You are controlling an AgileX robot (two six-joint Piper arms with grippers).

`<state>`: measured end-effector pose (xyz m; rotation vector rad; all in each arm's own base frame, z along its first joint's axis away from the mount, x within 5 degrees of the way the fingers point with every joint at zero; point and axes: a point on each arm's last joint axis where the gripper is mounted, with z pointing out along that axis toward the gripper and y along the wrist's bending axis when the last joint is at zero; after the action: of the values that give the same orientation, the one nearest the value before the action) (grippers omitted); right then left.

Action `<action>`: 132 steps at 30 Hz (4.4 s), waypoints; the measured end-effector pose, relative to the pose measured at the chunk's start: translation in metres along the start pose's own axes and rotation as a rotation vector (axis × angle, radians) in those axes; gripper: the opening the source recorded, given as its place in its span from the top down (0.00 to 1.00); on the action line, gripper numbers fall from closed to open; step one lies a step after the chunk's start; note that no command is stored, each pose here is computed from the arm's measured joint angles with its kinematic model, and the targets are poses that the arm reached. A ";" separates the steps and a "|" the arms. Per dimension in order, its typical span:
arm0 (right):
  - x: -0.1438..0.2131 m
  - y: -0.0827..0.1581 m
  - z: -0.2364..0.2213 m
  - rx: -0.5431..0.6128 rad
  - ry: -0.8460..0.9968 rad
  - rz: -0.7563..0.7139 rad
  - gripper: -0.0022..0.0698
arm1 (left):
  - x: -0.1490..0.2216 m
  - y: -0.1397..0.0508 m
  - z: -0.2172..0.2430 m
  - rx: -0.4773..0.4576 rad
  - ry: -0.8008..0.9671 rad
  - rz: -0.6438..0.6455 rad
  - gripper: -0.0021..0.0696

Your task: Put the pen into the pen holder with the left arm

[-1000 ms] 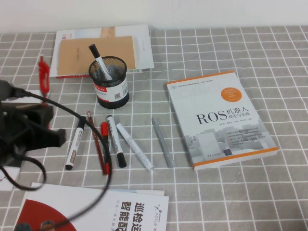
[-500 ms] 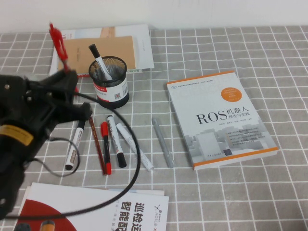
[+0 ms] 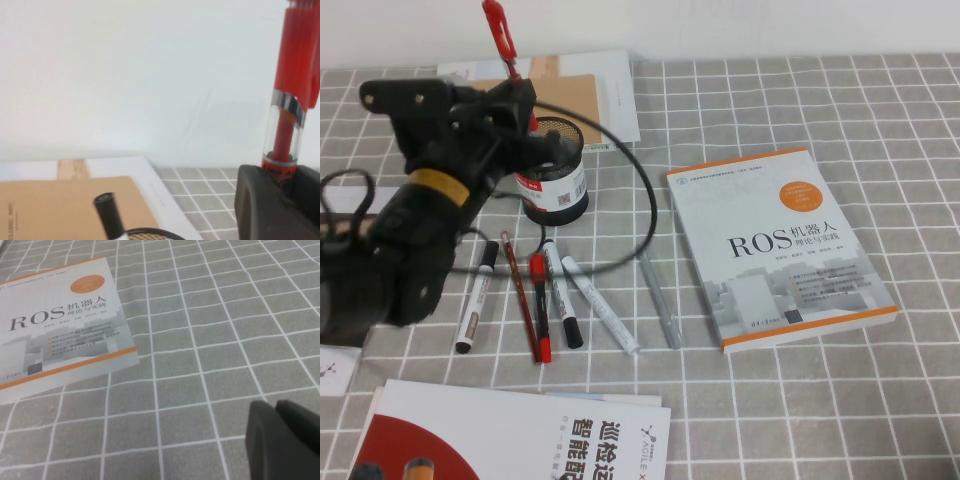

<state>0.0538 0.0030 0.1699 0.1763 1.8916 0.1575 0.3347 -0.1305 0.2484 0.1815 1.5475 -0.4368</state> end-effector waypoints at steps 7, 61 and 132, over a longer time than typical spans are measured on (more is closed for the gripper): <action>0.000 0.000 0.000 0.000 0.000 0.000 0.99 | 0.022 0.013 0.032 -0.030 0.073 -0.043 0.87; 0.000 0.000 0.000 0.000 0.000 0.000 0.99 | -0.094 -0.009 -0.140 -0.086 0.187 0.038 0.97; 0.000 0.000 0.000 0.000 0.000 0.000 0.99 | 0.067 0.015 -0.310 -0.263 0.316 0.093 0.97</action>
<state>0.0538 0.0030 0.1699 0.1763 1.8916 0.1575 0.0516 -0.0086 0.1707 0.1209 1.8808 -0.1309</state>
